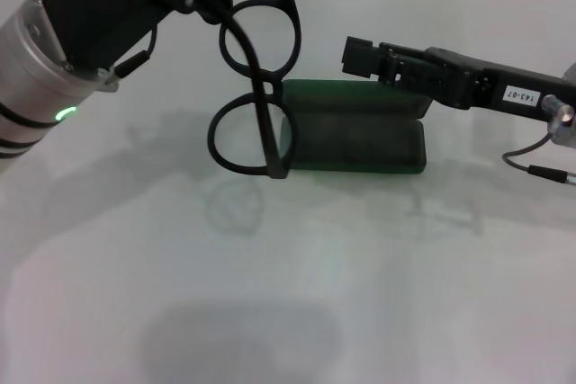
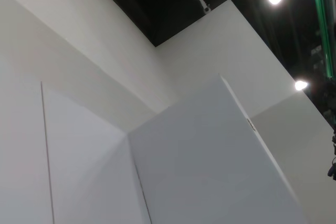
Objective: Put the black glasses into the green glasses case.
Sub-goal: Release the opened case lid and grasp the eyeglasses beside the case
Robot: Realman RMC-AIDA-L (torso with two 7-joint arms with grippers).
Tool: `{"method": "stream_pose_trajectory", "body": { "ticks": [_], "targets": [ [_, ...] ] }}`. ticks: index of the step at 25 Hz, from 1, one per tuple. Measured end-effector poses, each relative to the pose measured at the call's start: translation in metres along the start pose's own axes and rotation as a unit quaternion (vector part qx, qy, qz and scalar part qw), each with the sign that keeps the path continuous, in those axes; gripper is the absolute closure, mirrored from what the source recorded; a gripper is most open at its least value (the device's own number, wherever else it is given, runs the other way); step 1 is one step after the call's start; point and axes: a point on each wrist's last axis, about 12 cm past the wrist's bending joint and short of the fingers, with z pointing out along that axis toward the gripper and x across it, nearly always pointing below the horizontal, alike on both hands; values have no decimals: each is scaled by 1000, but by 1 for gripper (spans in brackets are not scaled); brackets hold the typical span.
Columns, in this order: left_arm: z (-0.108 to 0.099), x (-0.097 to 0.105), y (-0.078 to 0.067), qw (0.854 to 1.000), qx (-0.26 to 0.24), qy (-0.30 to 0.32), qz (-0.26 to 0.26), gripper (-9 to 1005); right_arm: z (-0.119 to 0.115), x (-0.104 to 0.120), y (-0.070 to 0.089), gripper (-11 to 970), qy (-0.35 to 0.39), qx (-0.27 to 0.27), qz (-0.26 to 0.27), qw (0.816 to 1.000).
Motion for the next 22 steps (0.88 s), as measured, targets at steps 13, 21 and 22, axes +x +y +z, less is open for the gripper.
{"method": "stream_pose_trajectory", "body": {
  "ticks": [13,21,22],
  "targets": [
    [15,0,1,999,27,-15,25,941,8,0,1,479,4,-15,97,995],
    [20,2,3,999,28,-17,34,941,8,4,1,480,6,-19,117,993],
    [17,1,2,999,24,-16,35,941,4,6,2,480,3,-15,118,993]
  ]
}}
